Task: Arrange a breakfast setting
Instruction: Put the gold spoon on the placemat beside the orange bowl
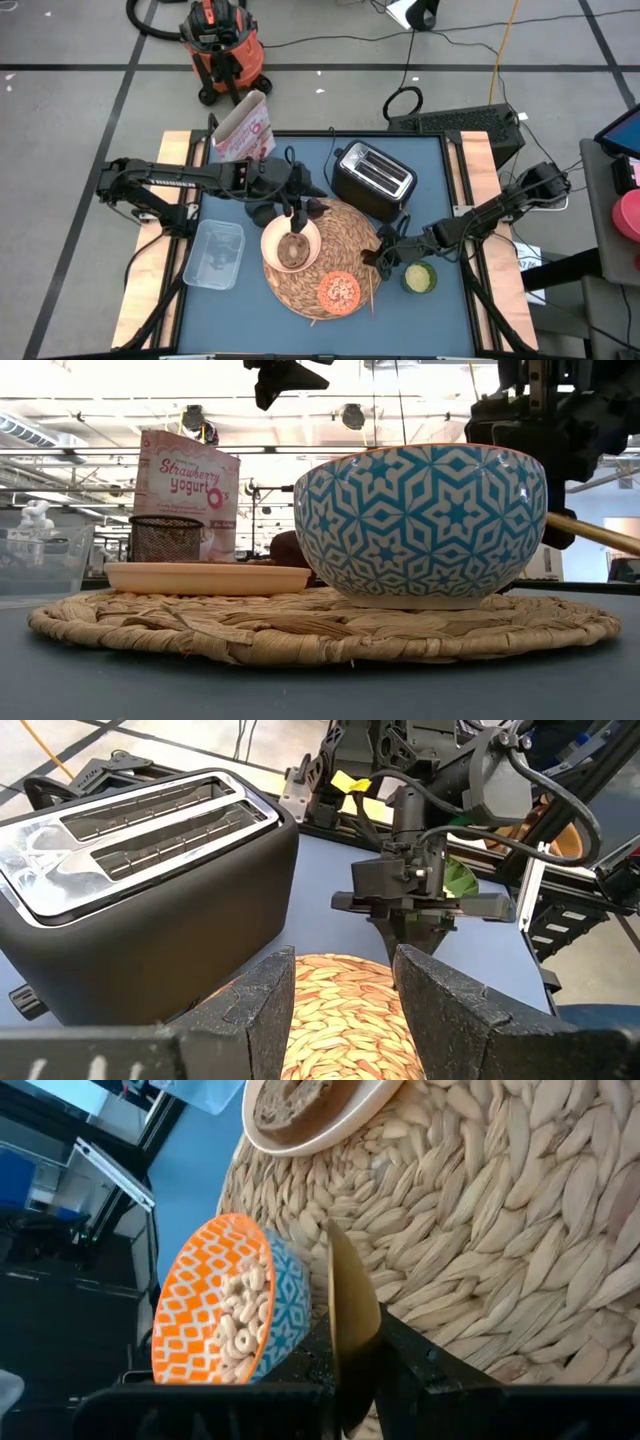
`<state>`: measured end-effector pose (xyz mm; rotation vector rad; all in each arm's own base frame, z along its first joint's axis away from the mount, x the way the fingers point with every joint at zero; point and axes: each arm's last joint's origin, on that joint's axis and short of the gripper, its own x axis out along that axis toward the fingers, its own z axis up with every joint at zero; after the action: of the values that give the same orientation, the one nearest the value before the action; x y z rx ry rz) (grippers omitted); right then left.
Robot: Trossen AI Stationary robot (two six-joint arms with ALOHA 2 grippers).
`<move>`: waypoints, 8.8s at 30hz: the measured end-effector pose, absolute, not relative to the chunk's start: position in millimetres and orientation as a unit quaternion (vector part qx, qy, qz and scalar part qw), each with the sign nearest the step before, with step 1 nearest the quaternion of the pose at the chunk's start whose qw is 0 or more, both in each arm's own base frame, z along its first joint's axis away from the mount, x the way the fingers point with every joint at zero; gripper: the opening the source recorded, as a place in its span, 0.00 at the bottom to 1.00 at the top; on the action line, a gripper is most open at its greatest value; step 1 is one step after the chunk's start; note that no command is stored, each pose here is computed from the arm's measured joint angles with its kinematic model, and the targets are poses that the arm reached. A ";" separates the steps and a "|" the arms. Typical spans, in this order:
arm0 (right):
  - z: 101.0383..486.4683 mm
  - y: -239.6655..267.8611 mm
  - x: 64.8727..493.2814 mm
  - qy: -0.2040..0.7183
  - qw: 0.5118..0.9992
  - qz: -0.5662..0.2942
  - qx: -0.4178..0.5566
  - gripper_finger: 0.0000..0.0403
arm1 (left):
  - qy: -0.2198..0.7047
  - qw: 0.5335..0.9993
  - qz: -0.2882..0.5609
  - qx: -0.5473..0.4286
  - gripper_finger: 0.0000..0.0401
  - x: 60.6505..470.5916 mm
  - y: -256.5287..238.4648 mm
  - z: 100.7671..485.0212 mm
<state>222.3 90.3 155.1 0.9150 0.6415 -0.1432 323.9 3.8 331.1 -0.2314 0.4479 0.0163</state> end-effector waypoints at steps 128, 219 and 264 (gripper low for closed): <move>244.6 40.4 252.6 0.295 0.953 0.069 0.005 0.42 | 0.224 0.966 0.011 -0.127 0.45 323.7 3.8 330.5; 153.4 44.2 282.1 0.599 0.790 0.037 0.122 0.07 | 0.232 0.963 0.014 -0.137 0.45 322.9 3.7 329.2; 152.1 43.7 282.2 0.592 0.752 -0.092 0.273 0.21 | 0.236 0.963 -0.010 -0.126 0.45 322.6 -11.6 329.1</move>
<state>282.2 43.7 152.1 0.5965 1.2936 -0.2019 322.6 -11.6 329.1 -0.2561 0.4780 -0.0196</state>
